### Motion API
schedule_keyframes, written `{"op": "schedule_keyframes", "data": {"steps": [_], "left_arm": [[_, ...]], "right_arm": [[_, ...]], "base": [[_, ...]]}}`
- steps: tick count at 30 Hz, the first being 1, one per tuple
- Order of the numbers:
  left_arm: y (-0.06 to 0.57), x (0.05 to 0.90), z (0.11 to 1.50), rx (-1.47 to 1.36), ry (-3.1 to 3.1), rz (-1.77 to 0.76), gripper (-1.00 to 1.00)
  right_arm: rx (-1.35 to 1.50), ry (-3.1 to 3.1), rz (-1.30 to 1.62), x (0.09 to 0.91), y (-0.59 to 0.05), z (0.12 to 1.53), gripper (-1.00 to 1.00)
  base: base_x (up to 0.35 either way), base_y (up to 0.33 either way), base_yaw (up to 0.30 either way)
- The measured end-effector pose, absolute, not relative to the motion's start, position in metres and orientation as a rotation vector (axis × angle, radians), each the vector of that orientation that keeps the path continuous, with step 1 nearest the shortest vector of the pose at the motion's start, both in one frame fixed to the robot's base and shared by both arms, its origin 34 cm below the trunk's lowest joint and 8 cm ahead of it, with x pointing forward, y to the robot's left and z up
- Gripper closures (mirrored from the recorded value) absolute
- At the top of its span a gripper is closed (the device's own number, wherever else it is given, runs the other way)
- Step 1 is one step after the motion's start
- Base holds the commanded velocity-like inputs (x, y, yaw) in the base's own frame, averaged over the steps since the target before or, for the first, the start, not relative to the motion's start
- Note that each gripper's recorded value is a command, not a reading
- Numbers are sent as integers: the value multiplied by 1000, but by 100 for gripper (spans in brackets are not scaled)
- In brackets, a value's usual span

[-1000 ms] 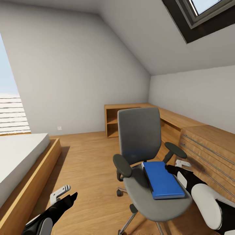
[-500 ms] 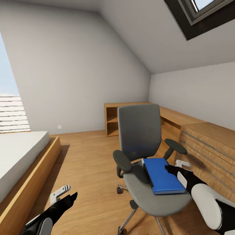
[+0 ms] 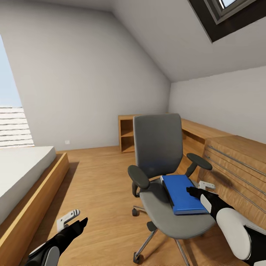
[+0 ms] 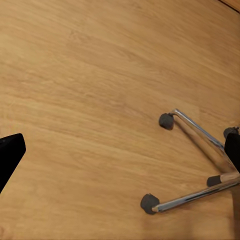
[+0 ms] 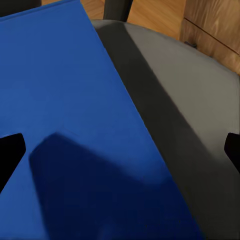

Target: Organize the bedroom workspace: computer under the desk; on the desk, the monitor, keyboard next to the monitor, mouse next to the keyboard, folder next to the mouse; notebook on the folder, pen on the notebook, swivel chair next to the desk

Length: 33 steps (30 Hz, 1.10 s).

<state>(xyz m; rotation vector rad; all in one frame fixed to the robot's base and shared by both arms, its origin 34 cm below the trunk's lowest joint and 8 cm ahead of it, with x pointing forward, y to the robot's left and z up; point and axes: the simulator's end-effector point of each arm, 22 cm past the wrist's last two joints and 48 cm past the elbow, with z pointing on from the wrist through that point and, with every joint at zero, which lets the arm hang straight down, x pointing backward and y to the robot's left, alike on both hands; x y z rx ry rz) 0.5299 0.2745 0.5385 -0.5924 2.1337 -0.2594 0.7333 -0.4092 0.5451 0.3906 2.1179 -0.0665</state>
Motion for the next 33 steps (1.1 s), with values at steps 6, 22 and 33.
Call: {"op": "schedule_keyframes", "data": {"steps": [6,22,33], "left_arm": [[274,530,539,-592,2134,-260,-100],[274,526,525,-591,2134,-260,-100],[275,525,521,-593,2134,-260,-100]], "right_arm": [[390,2118,-66,733,-409,545,-100],[394,2093,-64,735,-411,541,-100],[391,2082,-68,736,-412,541,-100]], "base": [[0,0,0],[0,0,0],[0,0,0]]}}
